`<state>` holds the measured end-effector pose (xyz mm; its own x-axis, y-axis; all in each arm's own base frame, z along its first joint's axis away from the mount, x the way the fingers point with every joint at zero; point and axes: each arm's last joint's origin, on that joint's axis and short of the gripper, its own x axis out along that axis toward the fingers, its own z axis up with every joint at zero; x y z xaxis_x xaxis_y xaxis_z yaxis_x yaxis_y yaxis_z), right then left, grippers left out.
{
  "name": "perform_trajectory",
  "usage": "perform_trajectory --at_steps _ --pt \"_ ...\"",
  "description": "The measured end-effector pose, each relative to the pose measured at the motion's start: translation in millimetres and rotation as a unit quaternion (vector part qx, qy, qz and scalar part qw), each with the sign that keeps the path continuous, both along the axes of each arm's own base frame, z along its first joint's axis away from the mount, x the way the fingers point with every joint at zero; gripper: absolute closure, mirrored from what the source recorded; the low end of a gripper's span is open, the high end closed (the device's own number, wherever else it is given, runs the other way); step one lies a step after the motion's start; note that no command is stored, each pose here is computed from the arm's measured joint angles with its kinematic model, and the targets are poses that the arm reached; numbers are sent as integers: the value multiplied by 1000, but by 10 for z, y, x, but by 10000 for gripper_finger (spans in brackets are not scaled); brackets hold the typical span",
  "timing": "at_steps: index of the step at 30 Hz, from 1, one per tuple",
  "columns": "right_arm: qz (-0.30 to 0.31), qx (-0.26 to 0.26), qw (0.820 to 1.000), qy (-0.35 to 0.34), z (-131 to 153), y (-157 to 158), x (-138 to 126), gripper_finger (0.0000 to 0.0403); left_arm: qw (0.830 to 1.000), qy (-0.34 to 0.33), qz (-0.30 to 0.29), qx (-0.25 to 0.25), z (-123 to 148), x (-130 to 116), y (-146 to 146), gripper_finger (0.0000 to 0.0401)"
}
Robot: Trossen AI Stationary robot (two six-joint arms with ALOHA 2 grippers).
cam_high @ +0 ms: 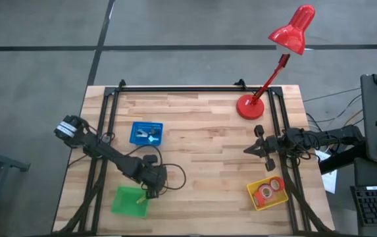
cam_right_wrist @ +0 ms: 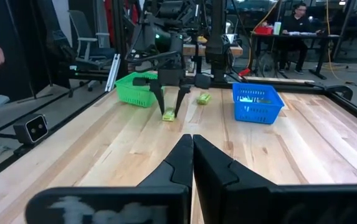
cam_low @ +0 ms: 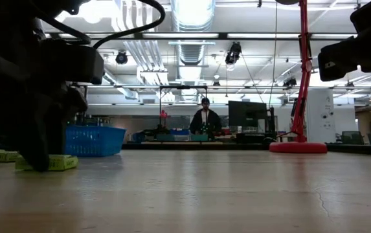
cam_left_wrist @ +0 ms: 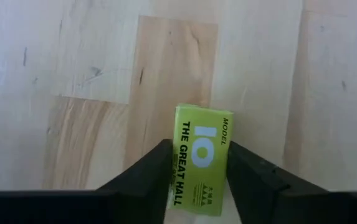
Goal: Pick and place Stapler, Stapler remover, tape
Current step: Put the center green stapler pin box into the green bins
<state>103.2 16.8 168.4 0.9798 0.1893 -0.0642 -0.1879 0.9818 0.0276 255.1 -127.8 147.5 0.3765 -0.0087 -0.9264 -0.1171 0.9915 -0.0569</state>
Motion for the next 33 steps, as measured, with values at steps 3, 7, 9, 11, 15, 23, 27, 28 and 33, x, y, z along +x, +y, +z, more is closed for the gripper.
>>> perform_trajectory --at_steps 3,7,9,11,15,23,27,28,33 --pt "0 -1 1000 0 0 0 0 394 1000 -9 0 0 44 10 2 282" --pt "0 0 1000 0 0 0 0 394 1000 -17 -10 2 82 31 -8 296" --pt "0 0 1000 0 0 0 0 394 1000 -21 -10 1 106 48 -16 292" --pt "0 0 1000 0 0 0 0 394 1000 -27 -9 -1 146 70 -25 276" --pt "0 -1 1000 0 0 0 0 394 999 -29 -14 -33 296 101 -63 252" --pt "0 0 1000 0 0 0 0 394 986 22 0 -164 666 74 -197 286" --pt "0 0 1000 1 -1 0 0 394 970 70 20 -233 747 -44 -316 290" --pt "0 0 1000 0 0 0 0 394 966 82 21 -246 755 -77 -347 286" --pt "0 0 1000 0 0 0 0 394 950 160 86 -255 755 -293 -452 263"
